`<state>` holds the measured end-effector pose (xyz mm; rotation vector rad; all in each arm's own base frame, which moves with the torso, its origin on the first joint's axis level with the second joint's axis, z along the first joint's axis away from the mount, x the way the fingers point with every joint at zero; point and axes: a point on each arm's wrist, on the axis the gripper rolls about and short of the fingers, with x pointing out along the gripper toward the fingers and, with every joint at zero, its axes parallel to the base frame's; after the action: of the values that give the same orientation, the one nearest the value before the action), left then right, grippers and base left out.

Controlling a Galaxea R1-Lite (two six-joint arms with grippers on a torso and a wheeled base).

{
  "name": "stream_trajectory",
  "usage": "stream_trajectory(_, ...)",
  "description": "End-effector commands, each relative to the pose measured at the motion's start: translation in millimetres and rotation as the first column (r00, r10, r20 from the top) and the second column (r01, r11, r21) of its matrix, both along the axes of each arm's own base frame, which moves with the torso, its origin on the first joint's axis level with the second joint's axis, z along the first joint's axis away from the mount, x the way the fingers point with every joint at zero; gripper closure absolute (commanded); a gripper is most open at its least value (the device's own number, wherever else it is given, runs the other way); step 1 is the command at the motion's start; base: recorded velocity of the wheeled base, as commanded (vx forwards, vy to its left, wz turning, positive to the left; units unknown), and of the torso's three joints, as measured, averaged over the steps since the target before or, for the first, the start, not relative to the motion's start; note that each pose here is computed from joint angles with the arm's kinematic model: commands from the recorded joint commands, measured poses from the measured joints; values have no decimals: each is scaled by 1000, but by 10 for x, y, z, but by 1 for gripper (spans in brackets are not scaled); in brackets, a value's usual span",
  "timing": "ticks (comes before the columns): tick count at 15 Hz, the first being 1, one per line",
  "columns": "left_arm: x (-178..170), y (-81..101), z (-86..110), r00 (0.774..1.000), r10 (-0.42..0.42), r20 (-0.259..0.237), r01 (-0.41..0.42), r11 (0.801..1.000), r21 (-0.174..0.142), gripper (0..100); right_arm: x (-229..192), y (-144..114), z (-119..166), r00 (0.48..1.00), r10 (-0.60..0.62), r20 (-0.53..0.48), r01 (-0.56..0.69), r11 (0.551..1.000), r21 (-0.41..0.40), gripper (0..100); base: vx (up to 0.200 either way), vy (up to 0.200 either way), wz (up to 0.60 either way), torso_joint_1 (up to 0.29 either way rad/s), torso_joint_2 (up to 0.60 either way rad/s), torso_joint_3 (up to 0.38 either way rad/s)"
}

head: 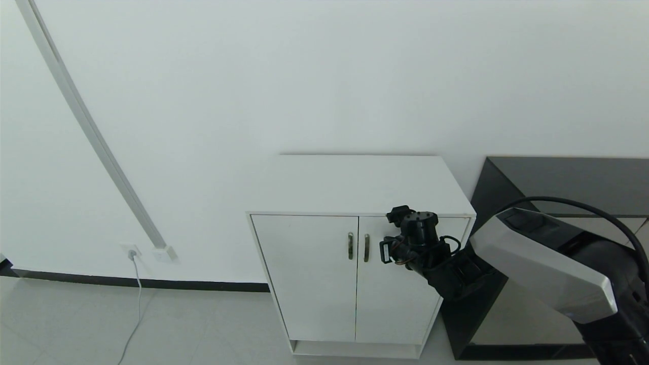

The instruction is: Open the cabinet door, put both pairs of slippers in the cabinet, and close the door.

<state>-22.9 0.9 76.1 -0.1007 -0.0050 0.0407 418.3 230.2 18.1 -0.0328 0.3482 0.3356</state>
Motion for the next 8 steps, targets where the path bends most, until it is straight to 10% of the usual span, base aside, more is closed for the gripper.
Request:
stream_trajectory(1,0,0,0,1000,1,0,-1,1000,-1,100,7,6,-19,1000,1,-1,-1,1000,-1,100,0,0,0,0,0,0)
stream_trajectory(8,1,0,0,1000,1,-1,-1,1000,-1,100,47,29,3,1000,1,-5,-1,1000,-3,100,0,0,0,0,0,0)
